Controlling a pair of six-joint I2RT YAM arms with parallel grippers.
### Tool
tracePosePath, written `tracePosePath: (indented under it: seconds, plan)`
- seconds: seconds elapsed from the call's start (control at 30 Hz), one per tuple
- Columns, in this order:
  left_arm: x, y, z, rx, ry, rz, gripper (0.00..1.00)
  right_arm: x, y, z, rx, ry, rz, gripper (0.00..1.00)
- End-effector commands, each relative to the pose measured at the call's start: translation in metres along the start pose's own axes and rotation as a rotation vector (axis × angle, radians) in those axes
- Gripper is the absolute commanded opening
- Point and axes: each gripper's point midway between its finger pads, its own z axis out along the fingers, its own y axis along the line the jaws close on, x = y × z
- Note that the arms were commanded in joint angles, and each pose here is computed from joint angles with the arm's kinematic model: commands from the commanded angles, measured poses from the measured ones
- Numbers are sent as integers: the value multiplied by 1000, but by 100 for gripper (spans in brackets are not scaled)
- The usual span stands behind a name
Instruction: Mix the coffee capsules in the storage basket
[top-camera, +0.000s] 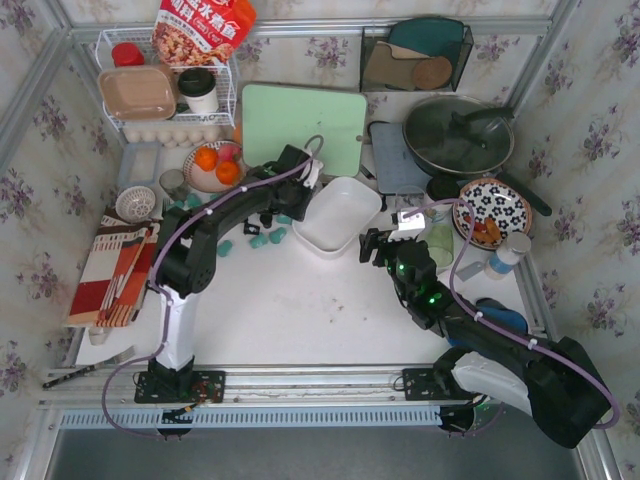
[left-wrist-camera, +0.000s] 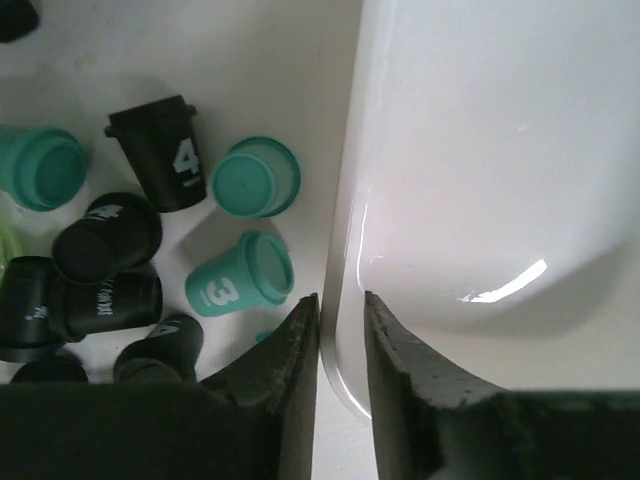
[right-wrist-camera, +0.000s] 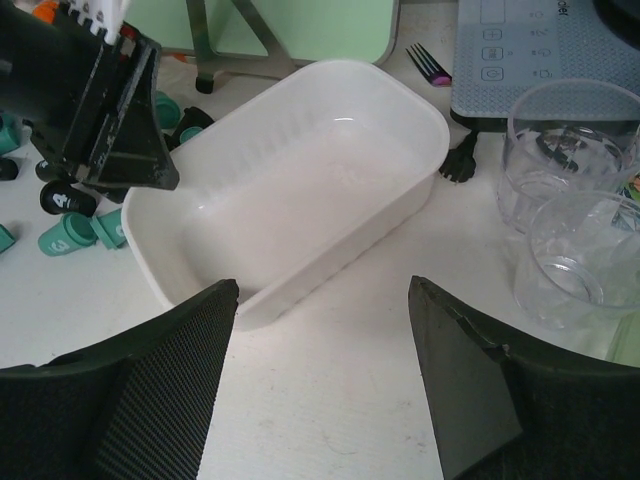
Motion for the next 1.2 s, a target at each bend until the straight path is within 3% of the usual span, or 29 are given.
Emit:
tracePosePath:
  seconds: [0.0,0.2,0.33,0.63,0.87,1.0,1.17]
  plan:
    - [3,-10,-1,-40,3,-16,24,-8,1,0,-2,-28,13,77]
    - [15,-21,-19,-192,31,-117,0,-9,-4,0,26,-33,18,78]
    - [36,-29,-33,-235,52,-292,0,-11,-7,-1,44,-40,21,79]
    - [39,-83,-54,-147,-54,-619,0,-15,-13,-6,71,-60,31,80]
    - [45,-83,-51,-332,-70,-865,0,-22,-17,-11,85,-82,42,81]
    - [32,-88,-43,-314,-101,-909,0,-26,-19,-14,91,-101,50,81]
    - [13,-105,-27,-235,-82,-822,0,-28,-20,-16,93,-110,53,82]
